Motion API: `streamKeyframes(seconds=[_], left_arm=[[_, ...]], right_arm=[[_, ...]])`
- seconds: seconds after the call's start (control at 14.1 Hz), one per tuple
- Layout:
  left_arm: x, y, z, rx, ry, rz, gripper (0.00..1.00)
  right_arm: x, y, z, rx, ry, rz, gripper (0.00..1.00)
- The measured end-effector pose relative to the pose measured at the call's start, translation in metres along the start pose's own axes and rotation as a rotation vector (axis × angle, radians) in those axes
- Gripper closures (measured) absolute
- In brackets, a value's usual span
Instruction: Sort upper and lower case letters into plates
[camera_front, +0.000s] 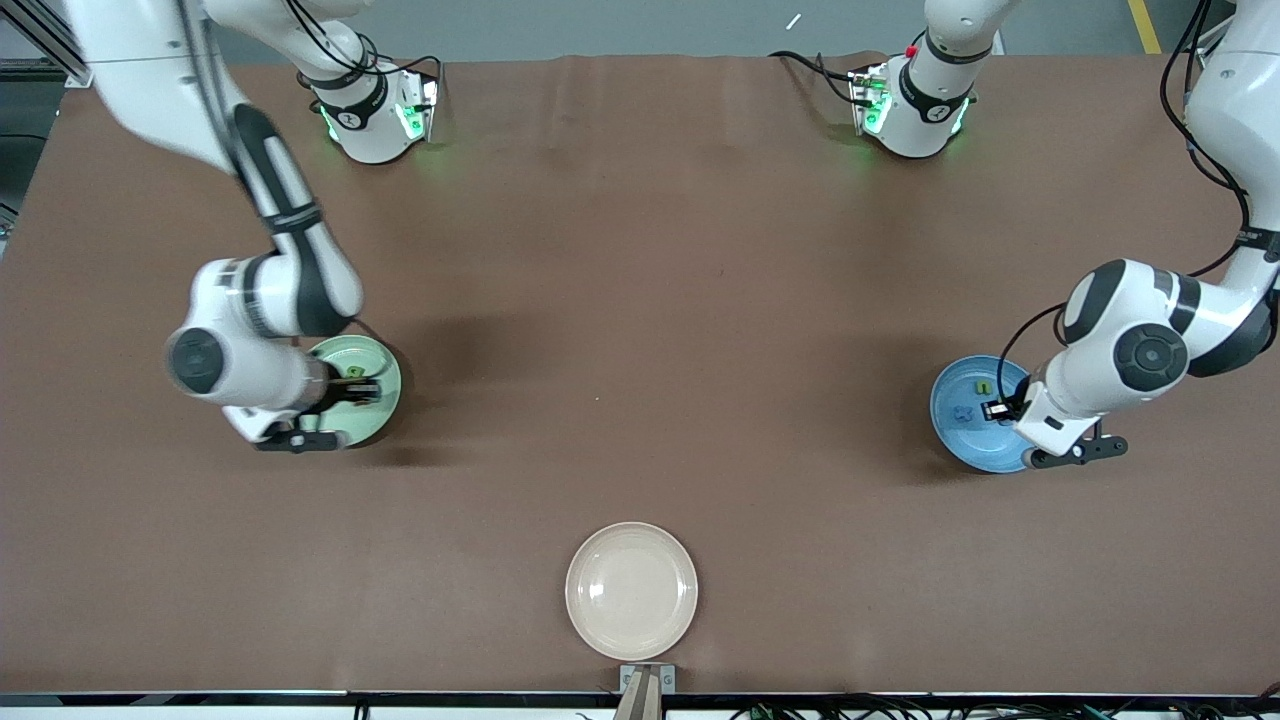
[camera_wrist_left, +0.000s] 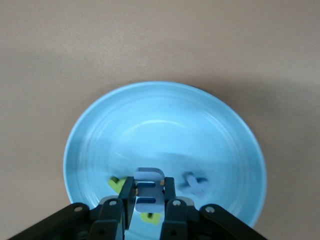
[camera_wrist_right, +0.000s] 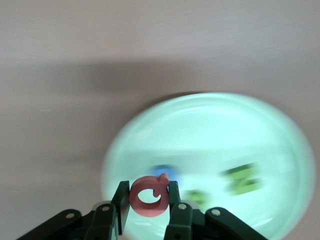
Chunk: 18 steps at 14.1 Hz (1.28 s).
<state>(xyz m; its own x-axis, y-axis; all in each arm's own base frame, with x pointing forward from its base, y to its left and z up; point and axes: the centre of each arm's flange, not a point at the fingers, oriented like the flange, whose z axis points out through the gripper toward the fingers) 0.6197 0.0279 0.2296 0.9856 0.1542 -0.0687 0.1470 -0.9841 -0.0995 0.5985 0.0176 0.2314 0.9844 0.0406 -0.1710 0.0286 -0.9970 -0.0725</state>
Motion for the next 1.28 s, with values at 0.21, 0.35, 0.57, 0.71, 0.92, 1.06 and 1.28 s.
streamKeyframes(seconds=[0.21, 0.35, 0.57, 0.71, 0.92, 1.06, 1.28], left_arm=[[0.014, -0.002, 0.016, -0.010, -0.005, 0.007, 0.73], [0.017, 0.005, 0.029, -0.005, -0.013, 0.018, 0.73], [0.019, 0.010, 0.038, -0.005, -0.015, 0.025, 0.73], [0.020, 0.009, 0.038, -0.004, -0.013, 0.024, 0.73], [0.023, 0.006, 0.035, -0.003, -0.006, 0.017, 0.57], [0.026, 0.004, 0.027, 0.003, 0.006, 0.012, 0.35], [0.023, 0.003, -0.002, 0.045, -0.018, 0.015, 0.06]], right_arm=[[-0.003, 0.054, 0.005, 0.014, 0.004, -0.042, 0.65], [-0.002, 0.042, 0.011, 0.014, 0.006, -0.062, 0.65], [0.000, 0.022, 0.019, 0.009, 0.010, -0.090, 0.65], [0.001, 0.021, 0.023, 0.006, 0.017, -0.092, 0.65], [0.004, 0.023, 0.027, 0.001, 0.035, -0.089, 0.65], [0.006, 0.024, 0.032, -0.003, 0.046, -0.087, 0.65], [0.007, 0.025, 0.043, -0.005, 0.041, -0.086, 0.65]])
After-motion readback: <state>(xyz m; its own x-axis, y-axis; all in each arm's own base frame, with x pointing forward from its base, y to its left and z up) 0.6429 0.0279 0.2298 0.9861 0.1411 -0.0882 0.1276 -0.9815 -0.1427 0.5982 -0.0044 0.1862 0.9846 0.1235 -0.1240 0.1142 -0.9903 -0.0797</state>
